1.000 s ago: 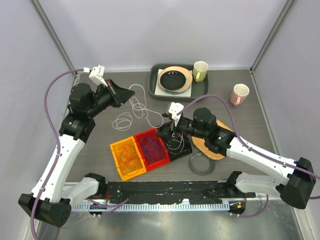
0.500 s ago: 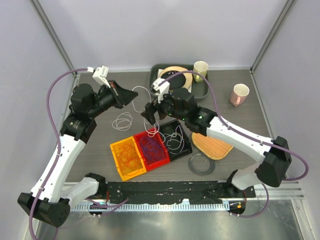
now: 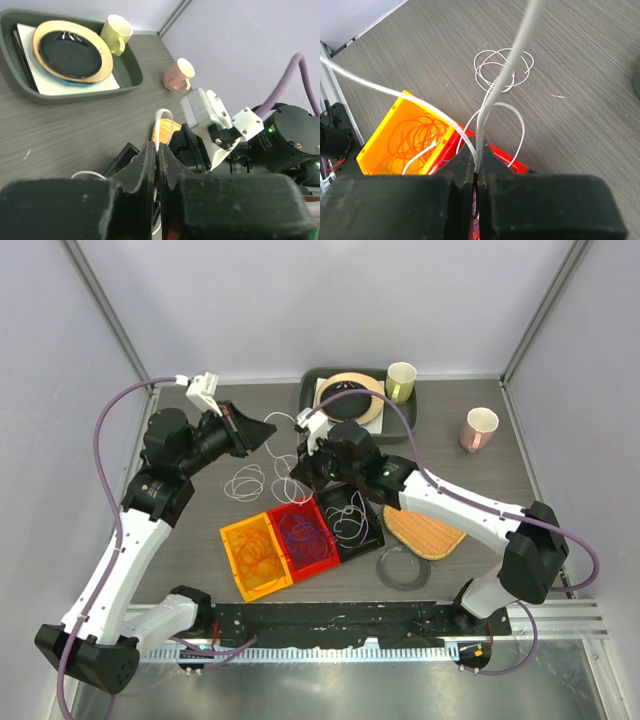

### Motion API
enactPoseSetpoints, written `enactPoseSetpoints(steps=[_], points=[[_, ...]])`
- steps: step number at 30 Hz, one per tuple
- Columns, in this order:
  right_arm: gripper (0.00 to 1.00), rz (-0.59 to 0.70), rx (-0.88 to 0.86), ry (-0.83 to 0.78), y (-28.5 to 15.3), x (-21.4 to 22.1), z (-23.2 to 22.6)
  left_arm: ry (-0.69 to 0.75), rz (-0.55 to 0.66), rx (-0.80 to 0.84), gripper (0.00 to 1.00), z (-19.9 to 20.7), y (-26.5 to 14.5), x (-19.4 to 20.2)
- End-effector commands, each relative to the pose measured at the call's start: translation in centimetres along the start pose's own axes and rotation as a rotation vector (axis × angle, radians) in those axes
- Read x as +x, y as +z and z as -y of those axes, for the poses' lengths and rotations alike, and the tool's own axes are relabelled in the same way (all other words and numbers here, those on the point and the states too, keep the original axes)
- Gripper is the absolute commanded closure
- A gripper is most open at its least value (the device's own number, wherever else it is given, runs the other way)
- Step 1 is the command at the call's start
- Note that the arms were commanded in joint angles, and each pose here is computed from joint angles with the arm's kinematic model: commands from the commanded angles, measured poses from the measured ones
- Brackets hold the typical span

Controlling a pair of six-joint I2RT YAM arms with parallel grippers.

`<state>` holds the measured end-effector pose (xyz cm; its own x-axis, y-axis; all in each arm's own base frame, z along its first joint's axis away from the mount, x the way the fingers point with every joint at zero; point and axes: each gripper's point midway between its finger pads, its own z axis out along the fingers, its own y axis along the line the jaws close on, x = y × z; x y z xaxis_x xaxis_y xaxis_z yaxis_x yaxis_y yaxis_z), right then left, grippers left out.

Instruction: Untangle the cables

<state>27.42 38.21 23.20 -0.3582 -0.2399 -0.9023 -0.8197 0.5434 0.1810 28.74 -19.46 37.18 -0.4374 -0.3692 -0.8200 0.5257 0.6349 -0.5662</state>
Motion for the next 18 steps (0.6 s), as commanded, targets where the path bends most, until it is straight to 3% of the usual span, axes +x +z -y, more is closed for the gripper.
enactPoseSetpoints(steps=[1,2,3,5,6,11,18], points=[[0.99,0.141,0.068,0.027,-2.4,-4.0,0.4,0.007,0.027,-0.051,0.81,-1.2,0.1,0.0],[0.99,0.14,0.094,0.037,-2.6,-3.5,0.9,0.001,0.029,-0.075,0.69,-1.8,0.2,0.2],[0.99,0.155,0.149,0.043,-3.1,-3.6,1.8,-0.011,0.014,-0.094,0.46,-2.5,0.3,1.0],[0.99,0.175,0.218,0.058,-4.3,-3.5,2.8,-0.029,0.014,-0.132,0.21,-3.4,0.0,1.6],[0.99,0.181,0.26,0.07,-4.9,-3.4,3.5,-0.042,-0.001,-0.155,0.02,-4.2,0.0,2.6],[0.99,0.194,0.355,0.109,-7.5,-2.6,4.8,-0.08,-0.036,-0.231,0.0,-6.2,-1.0,5.1],[0.99,0.148,0.392,0.187,-8.9,1.6,5.4,-0.147,-0.031,-0.602,0.0,-13.1,-4.4,8.4]])
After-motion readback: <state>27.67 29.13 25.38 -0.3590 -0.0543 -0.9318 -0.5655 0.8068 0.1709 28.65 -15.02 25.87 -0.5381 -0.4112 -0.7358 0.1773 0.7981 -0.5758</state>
